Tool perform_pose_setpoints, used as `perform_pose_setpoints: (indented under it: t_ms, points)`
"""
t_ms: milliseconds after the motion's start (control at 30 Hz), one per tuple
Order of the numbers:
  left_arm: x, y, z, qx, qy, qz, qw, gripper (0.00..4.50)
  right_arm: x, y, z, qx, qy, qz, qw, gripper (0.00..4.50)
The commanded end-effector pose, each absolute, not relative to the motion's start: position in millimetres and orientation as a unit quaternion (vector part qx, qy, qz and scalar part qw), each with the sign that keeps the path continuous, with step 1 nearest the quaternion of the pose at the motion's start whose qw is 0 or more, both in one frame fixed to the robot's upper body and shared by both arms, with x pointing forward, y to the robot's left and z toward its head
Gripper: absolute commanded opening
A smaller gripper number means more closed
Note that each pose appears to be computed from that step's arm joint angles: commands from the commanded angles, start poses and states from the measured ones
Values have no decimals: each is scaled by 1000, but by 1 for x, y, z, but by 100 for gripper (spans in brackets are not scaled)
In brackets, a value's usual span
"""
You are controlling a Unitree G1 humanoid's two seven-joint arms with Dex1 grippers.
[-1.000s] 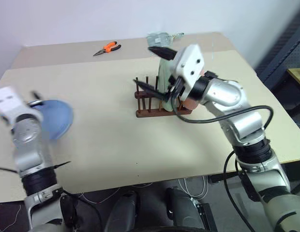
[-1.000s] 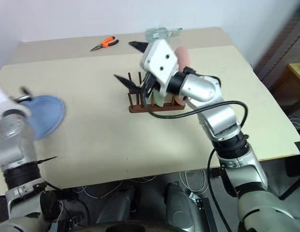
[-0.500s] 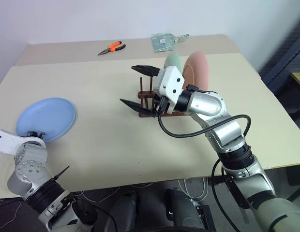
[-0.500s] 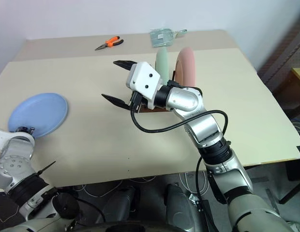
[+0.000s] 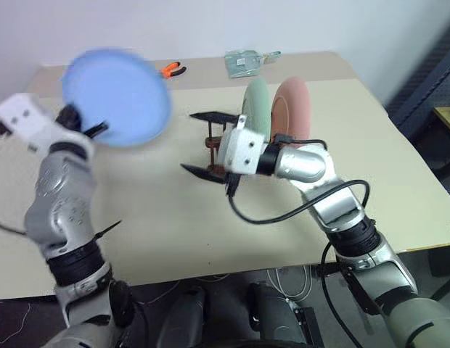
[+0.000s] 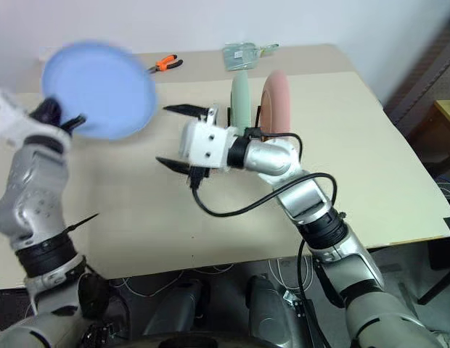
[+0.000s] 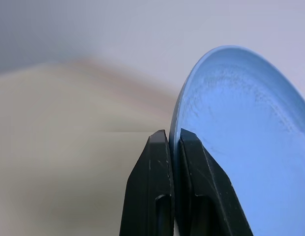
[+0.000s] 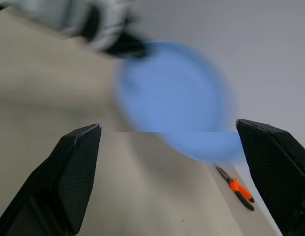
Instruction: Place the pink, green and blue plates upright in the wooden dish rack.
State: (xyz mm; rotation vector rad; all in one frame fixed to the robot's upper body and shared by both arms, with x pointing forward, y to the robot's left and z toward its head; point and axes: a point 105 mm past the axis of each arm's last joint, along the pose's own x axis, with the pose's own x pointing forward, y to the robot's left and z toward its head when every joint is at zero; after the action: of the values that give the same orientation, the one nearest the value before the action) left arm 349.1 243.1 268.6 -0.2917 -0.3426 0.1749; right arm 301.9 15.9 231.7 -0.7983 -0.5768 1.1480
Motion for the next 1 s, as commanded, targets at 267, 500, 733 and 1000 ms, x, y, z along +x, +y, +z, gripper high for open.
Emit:
perform_pose_setpoints:
  t_ms: [267,500,733,1000]
  points:
    - [342,181,316,-117,-236,-13,965,0,344,38,252,-443,-304,433,724,424]
    - [342,174,307,-118,-221,-28,968,0,361,40,251,-482,-303,393,722,96]
    - [339,184,317,-172,-248,-26,953,196,357,40,252,-501,-317,382,709,0]
    - [320,275,349,-133,-334,130,924,294,354,34,261,-497,-341,367,708,0]
